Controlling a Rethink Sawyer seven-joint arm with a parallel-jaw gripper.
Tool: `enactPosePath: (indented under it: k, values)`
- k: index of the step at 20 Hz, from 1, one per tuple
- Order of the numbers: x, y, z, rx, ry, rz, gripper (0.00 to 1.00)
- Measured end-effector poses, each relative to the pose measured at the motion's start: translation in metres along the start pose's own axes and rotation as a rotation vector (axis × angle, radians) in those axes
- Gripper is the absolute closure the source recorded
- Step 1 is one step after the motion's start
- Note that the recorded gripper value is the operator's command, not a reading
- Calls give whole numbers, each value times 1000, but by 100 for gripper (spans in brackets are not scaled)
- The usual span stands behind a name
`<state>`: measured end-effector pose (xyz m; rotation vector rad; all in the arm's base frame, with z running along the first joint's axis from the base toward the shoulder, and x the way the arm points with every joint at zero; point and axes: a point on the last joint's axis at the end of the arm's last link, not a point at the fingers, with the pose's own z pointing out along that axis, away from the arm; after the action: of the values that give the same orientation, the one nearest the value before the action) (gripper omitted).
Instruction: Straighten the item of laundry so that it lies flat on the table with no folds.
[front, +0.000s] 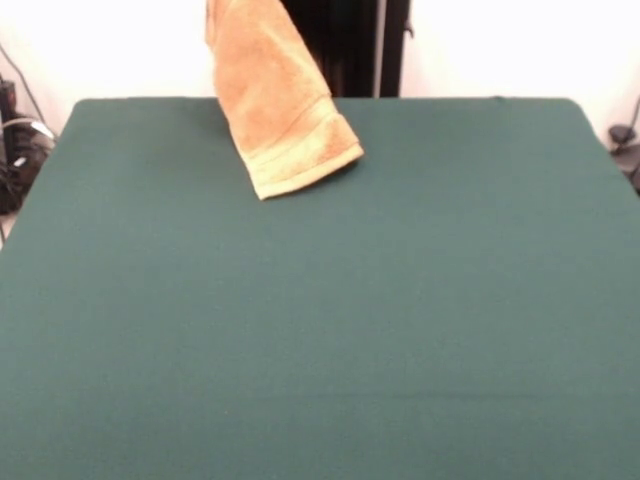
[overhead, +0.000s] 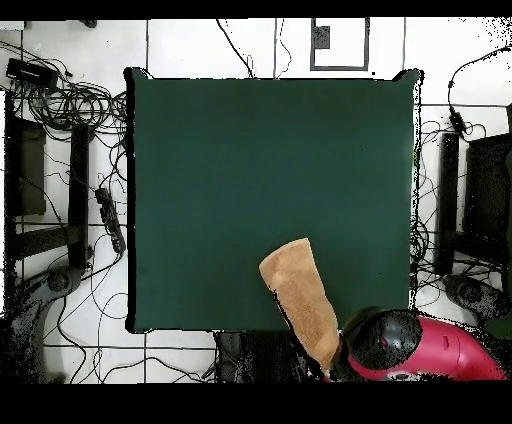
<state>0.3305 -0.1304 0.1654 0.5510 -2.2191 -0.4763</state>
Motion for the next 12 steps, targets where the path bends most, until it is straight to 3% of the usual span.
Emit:
enactPosePath:
  k: [1, 12]
  values:
    - [3, 0, -2, 8, -2, 11, 100]
    - [8, -1, 0, 0, -2, 32, 100]
